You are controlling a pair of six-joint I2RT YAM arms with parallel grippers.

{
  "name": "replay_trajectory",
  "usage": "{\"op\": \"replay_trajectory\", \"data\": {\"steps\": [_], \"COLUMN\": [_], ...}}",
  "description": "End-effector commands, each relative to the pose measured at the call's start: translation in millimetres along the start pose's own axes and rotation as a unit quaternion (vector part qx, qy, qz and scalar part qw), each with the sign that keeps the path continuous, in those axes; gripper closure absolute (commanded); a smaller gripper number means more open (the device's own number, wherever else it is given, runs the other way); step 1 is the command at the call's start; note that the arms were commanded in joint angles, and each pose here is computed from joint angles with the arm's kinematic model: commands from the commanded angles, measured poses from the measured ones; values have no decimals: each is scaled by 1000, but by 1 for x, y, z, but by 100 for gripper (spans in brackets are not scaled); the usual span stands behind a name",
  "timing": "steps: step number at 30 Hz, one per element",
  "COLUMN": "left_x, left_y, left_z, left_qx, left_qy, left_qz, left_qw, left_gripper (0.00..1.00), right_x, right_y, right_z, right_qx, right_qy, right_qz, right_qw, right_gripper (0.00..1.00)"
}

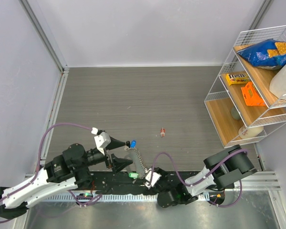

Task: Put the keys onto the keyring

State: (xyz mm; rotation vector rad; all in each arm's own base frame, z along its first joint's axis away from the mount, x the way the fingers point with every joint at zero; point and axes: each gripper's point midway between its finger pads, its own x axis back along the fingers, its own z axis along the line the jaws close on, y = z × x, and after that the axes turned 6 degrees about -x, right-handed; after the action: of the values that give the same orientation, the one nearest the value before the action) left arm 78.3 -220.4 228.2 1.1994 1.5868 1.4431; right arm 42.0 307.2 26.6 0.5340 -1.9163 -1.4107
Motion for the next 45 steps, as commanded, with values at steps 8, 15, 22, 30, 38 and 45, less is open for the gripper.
{"op": "replay_trajectory", "data": {"steps": [8, 15, 22, 30, 38, 45], "left_x": [-3, -3, -1, 3, 9, 12], "left_y": [17, 16, 21, 24, 34, 45], "left_z": [0, 1, -1, -3, -11, -29], "left_qx": [-9, -10, -9, -5, 4, 5], "left_qy": [2, 4, 2, -1, -19, -65], "left_qz": [-23, -19, -24, -29, -39, -41], "left_qw": [1000, 1000, 1000, 1000, 999, 997], "left_gripper": [0, 0, 0, 0, 1, 0], "right_x": [-6, -6, 3, 9, 28, 46], "right_y": [-2, 6, 29, 42, 88, 134], "right_z": [-4, -1, -5, 3, 0, -18], "right_qx": [-16, 3, -6, -9, -15, -71], "right_qy": [0, 18, 43, 80, 130, 194], "right_qz": [4, 0, -19, -29, -57, -36], "right_qw": [1000, 1000, 999, 996, 990, 978], "right_gripper": [50, 79, 94, 94, 94, 94]}}
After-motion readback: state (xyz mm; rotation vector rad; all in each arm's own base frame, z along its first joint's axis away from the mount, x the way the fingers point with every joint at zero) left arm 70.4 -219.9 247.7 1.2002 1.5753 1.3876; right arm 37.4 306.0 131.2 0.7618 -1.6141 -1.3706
